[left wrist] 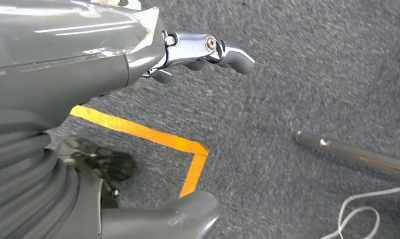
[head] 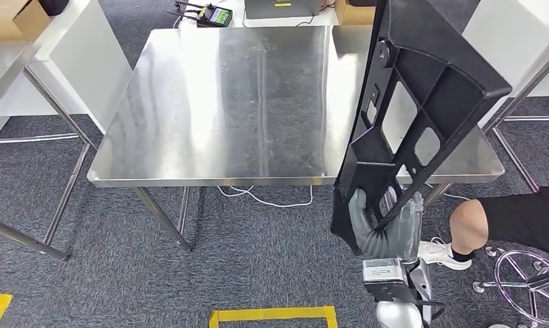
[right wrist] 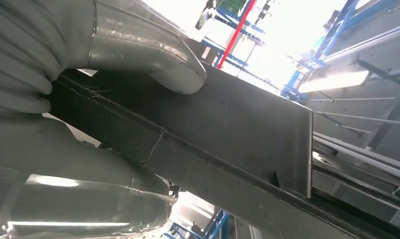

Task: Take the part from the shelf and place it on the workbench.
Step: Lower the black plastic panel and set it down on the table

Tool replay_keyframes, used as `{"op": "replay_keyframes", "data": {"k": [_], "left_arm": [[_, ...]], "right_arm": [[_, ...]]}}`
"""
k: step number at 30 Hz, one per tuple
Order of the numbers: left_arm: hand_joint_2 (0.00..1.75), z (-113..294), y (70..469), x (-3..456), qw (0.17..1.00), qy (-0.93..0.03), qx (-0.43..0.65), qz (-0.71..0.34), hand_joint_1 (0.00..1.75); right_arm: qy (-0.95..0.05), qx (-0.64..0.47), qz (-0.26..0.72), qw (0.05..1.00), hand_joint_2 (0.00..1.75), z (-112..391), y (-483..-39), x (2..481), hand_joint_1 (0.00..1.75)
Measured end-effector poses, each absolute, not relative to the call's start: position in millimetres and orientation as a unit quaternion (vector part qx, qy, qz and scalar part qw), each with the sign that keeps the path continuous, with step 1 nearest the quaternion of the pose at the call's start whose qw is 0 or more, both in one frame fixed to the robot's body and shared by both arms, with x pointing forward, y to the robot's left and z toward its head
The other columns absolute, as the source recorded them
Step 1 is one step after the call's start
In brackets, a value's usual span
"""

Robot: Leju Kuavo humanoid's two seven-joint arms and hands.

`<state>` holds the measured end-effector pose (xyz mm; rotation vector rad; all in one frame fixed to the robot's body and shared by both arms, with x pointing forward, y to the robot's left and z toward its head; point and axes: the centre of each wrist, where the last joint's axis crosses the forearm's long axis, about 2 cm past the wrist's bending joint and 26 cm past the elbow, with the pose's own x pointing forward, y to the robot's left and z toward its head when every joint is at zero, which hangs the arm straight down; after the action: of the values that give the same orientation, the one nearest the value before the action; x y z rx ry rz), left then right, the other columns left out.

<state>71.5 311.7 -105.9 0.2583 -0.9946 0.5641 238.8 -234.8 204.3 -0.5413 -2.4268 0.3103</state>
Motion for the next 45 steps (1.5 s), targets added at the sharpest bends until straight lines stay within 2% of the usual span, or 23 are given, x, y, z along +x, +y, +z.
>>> {"op": "replay_keyframes", "data": {"k": [45], "left_arm": [[1.75,-105.9,320.0,71.7,0.838,-0.466,0.132,0.252,0.00]], "right_arm": [[-0.913,-0.222,0.114,0.321,1.75,199.1,-235.6,240.9,1.75]]}}
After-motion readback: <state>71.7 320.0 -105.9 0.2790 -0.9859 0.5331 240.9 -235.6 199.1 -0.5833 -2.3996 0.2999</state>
